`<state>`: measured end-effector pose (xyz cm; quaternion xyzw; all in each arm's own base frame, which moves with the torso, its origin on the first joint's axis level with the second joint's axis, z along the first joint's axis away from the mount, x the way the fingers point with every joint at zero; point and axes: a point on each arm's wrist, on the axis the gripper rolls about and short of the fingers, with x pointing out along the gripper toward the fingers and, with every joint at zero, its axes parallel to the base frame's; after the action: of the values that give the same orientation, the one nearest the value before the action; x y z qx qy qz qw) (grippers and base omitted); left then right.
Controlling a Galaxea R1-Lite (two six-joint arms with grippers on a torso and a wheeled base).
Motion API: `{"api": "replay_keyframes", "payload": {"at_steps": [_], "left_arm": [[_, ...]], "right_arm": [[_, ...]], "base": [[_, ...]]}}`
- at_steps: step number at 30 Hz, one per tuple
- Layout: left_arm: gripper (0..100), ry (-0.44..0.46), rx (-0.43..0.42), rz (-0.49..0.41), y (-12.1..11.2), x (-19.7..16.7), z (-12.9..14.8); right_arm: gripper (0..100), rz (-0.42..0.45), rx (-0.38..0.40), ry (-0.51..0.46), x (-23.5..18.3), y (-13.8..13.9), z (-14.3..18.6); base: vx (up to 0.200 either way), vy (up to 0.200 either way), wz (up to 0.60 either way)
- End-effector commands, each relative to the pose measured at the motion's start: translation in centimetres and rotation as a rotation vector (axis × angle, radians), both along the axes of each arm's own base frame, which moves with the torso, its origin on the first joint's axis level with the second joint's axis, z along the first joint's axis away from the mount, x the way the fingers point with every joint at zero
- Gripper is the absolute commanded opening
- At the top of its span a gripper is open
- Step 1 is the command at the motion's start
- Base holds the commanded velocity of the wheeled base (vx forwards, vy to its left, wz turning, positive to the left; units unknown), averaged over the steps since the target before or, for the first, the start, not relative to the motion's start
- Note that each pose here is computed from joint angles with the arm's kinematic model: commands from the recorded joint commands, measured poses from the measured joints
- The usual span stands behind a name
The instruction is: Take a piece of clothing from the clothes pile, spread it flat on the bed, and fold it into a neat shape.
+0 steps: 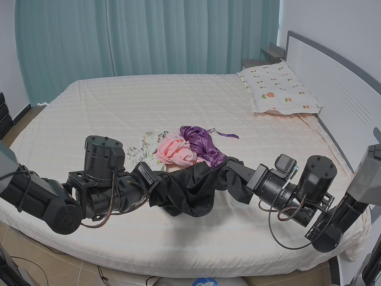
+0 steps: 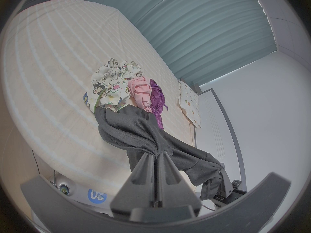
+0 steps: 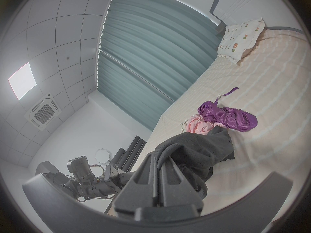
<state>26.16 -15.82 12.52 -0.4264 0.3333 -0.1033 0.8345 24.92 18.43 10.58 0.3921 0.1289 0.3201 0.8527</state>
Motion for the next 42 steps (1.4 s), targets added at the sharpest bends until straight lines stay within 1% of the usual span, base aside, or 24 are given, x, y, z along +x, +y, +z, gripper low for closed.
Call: {"api": "replay_keyframes", "payload": {"at_steps": [1, 3, 8, 12, 17, 20, 21, 23, 28, 29, 32, 35, 38, 42], "left_arm": [[0, 0.009, 0.004, 0.007, 0.1, 0.2, -0.3], [0, -0.001, -0.003, 0.017, 0.3, 0.3, -0.2], [0, -0.004, -0.034, 0.042, 0.7, 0.5, 0.1], [0, -0.004, -0.034, 0.049, 0.9, 0.6, 0.1], [0, -0.016, -0.042, 0.059, 1.3, 0.6, 0.5], [0, -0.028, -0.049, 0.062, 1.4, 0.4, 0.9], [0, -0.034, -0.053, 0.062, 1.5, 0.3, 1.2], [0, -0.043, -0.056, 0.061, 1.6, 0.1, 1.5], [0, -0.059, -0.065, 0.067, 1.8, 0.0, 2.0], [0, -0.065, -0.068, 0.074, 2.1, 0.0, 2.2], [0, -0.075, -0.072, 0.077, 2.3, -0.2, 2.6], [0, -0.074, -0.071, 0.078, 2.4, -0.2, 2.6], [0, -0.075, -0.070, 0.078, 2.4, -0.2, 2.6], [0, -0.095, -0.078, 0.084, 2.7, -0.5, 3.3]], "right_arm": [[0, 0.002, 0.008, -0.011, 0.0, 0.0, 0.0], [0, 0.003, 0.004, -0.006, 0.1, 0.1, -0.2], [0, 0.006, 0.000, -0.003, 0.1, 0.3, -0.3], [0, 0.008, -0.002, -0.005, 0.1, 0.3, -0.3], [0, 0.002, -0.017, -0.036, 0.3, 0.3, -0.1], [0, 0.007, -0.043, -0.054, 0.2, 0.5, -0.2], [0, 0.012, -0.063, -0.061, 0.1, 0.7, -0.4], [0, 0.015, -0.073, -0.073, 0.2, 0.9, -0.4], [0, 0.012, -0.049, -0.116, 0.8, 1.3, 0.5], [0, 0.010, -0.042, -0.143, 1.0, 1.5, 1.1], [0, 0.011, -0.055, -0.178, 1.0, 1.7, 1.5], [0, 0.028, -0.081, -0.187, 0.8, 2.3, 1.1], [0, 0.032, -0.074, -0.206, 0.7, 2.5, 1.6], [0, 0.029, -0.060, -0.227, 0.7, 2.5, 2.2]], "base": [[0.000, 0.000, 0.00], [0.000, 0.000, 0.00], [0.000, 0.200, 0.00], [0.000, 0.200, 0.00], [0.000, 0.200, 0.00], [0.000, 0.200, 0.00], [0.000, 0.200, 0.00], [0.000, 0.200, 0.00], [0.000, 0.200, 0.00], [0.000, 0.200, 0.00], [0.000, 0.200, 0.00], [0.000, 0.200, 0.00], [0.000, 0.200, 0.00], [0.000, 0.200, 0.00]]}}
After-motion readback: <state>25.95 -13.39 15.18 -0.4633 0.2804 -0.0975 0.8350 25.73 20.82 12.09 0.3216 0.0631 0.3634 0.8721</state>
